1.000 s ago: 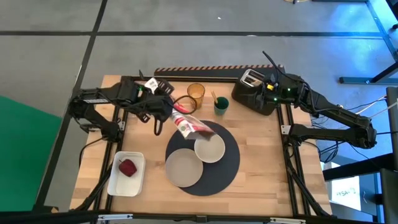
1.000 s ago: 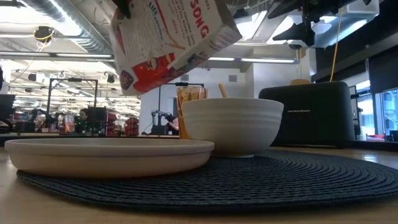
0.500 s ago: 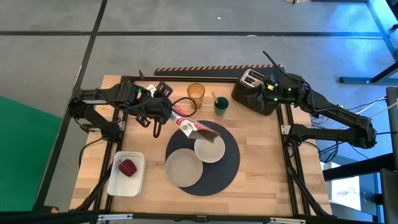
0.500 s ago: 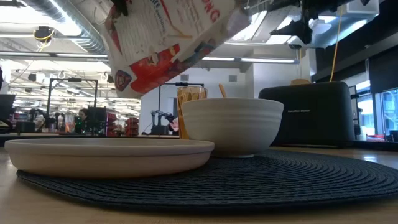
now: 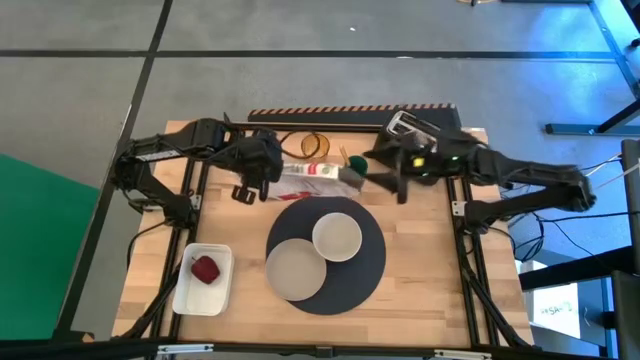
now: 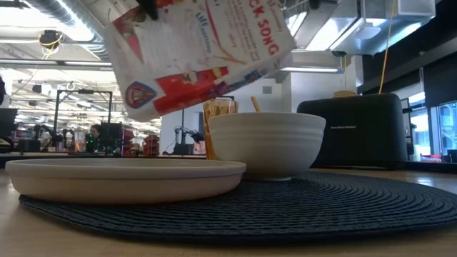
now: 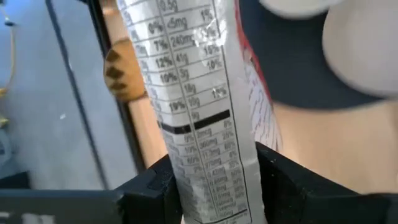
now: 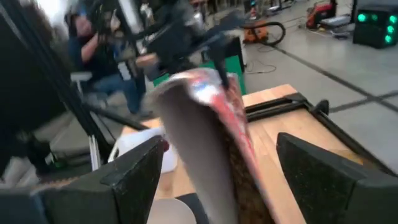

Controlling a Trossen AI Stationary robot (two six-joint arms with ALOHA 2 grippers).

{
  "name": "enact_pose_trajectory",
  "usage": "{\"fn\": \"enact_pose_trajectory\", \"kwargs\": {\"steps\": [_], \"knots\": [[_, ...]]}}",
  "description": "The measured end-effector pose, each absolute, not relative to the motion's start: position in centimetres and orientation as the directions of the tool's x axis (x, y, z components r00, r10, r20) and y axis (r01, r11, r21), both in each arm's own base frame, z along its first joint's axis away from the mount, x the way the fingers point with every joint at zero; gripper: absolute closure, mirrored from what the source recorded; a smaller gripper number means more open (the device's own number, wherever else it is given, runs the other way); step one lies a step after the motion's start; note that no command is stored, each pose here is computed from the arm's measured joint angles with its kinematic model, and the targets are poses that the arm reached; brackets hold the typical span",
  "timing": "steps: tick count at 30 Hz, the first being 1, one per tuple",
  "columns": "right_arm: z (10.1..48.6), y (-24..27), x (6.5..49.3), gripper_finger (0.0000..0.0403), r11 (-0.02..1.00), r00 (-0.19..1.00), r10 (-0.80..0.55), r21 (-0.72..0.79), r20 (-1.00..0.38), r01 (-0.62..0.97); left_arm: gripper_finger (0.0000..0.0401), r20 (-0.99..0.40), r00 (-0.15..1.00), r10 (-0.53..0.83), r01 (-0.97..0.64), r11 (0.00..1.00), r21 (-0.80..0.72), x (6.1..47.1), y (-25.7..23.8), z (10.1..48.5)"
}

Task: Arrange a breakfast setting
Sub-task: Pour the cereal from the cereal box into the white bowl

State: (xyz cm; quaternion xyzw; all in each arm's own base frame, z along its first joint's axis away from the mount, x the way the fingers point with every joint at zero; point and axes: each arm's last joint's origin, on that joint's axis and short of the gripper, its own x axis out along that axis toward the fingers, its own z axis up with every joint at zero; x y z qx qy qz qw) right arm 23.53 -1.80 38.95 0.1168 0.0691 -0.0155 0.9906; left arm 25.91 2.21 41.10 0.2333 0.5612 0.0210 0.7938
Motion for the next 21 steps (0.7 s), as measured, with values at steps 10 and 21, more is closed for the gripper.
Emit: {"fn": "enact_pose_trajectory", "kwargs": {"steps": [10, 21], "knots": [[39.4, -1.4, 28.3, 0.0098, 0.993, 0.966, 0.023, 0.115, -0.259, 0.007, 0.0280, -0.876, 0.415, 0.244, 0.195, 0.917, 0.348, 26.3, 2.6, 41.2], [39.2, -1.5, 29.0, 0.0148, 0.987, 0.968, 0.034, 0.163, -0.247, 0.007, 0.0316, -0.870, 0.441, 0.223, 0.146, 0.938, 0.314, 26.5, 2.5, 41.3]]}}
